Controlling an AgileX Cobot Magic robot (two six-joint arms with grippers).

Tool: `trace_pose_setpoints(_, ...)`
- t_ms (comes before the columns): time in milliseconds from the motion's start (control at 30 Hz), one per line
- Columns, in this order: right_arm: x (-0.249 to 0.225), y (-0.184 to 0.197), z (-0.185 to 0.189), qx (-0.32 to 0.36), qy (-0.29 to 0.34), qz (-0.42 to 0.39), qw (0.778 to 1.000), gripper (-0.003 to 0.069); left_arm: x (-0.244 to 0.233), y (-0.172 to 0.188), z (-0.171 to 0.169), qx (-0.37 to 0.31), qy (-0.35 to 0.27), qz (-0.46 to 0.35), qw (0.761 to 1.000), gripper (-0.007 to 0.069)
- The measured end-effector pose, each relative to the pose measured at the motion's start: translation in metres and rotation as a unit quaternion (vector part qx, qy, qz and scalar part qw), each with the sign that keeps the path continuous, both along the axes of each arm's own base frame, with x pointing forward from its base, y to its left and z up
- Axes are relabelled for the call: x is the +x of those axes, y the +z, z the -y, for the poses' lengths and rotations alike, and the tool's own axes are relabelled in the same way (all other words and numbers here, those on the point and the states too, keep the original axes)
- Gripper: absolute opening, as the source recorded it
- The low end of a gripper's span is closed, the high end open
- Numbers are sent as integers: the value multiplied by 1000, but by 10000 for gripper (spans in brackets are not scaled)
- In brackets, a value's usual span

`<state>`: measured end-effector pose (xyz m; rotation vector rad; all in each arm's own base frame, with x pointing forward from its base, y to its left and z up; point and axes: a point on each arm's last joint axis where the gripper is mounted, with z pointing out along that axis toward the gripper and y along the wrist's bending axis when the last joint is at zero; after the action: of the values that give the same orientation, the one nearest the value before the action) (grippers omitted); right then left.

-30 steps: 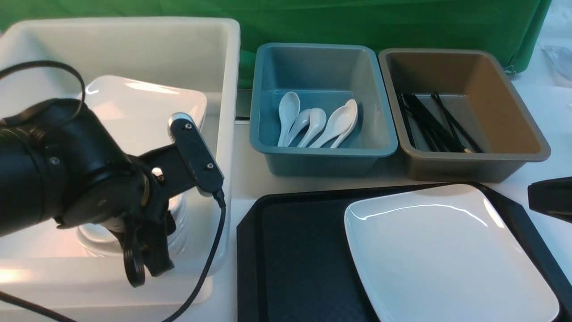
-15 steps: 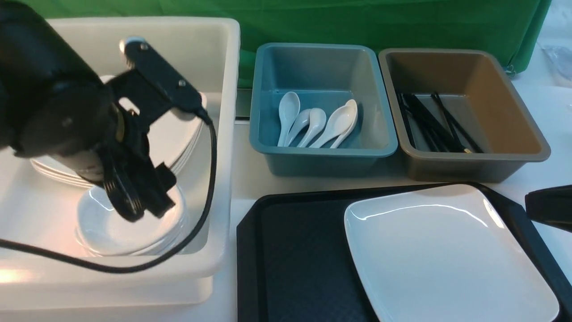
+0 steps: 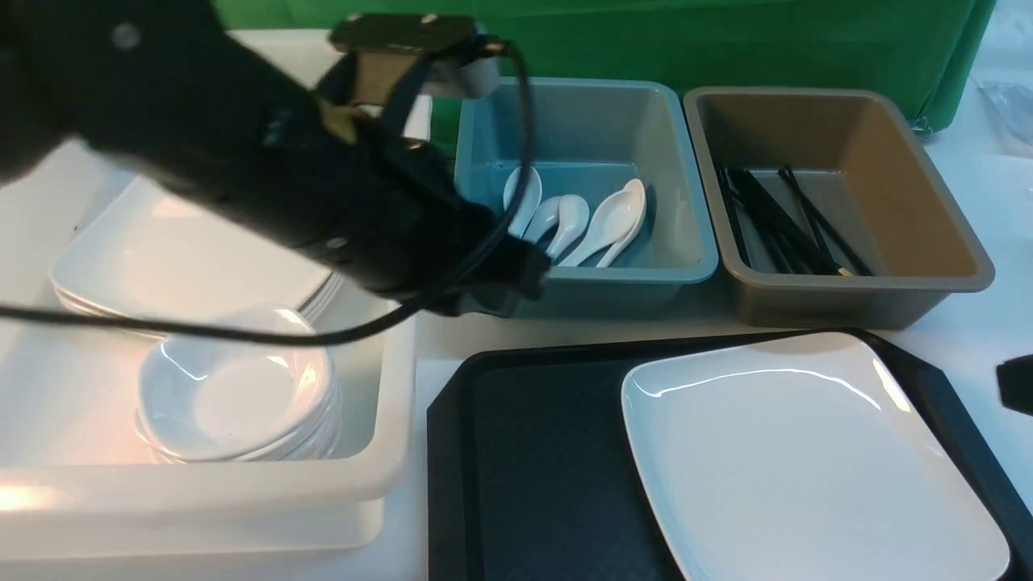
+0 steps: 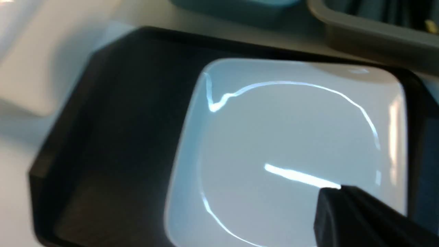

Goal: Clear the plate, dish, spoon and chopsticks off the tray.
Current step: Use the left arm to grab a plate from the dinner plate

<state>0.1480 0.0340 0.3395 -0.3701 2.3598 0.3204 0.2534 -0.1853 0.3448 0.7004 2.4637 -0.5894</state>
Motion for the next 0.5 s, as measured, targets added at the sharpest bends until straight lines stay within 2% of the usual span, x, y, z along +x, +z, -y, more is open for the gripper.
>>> trace_pose_setpoints(167, -1, -2, 3, -9, -14, -13, 1000, 22, 17, -19, 35, 41, -49, -27, 998, 7)
trace_pose_setpoints(333, -1, -2, 3, -5, -19, -16, 1000, 22, 34, -34, 62, 53, -65, -37, 996, 55)
trace_pose_setpoints(433, -1, -2, 3, -2, -21, -20, 1000, 22, 47, -44, 78, 62, -73, -37, 995, 137)
trace_pose_setpoints(500, -2, -3, 3, -1, -21, -22, 1000, 22, 57, -56, 90, 73, -80, -43, 993, 242)
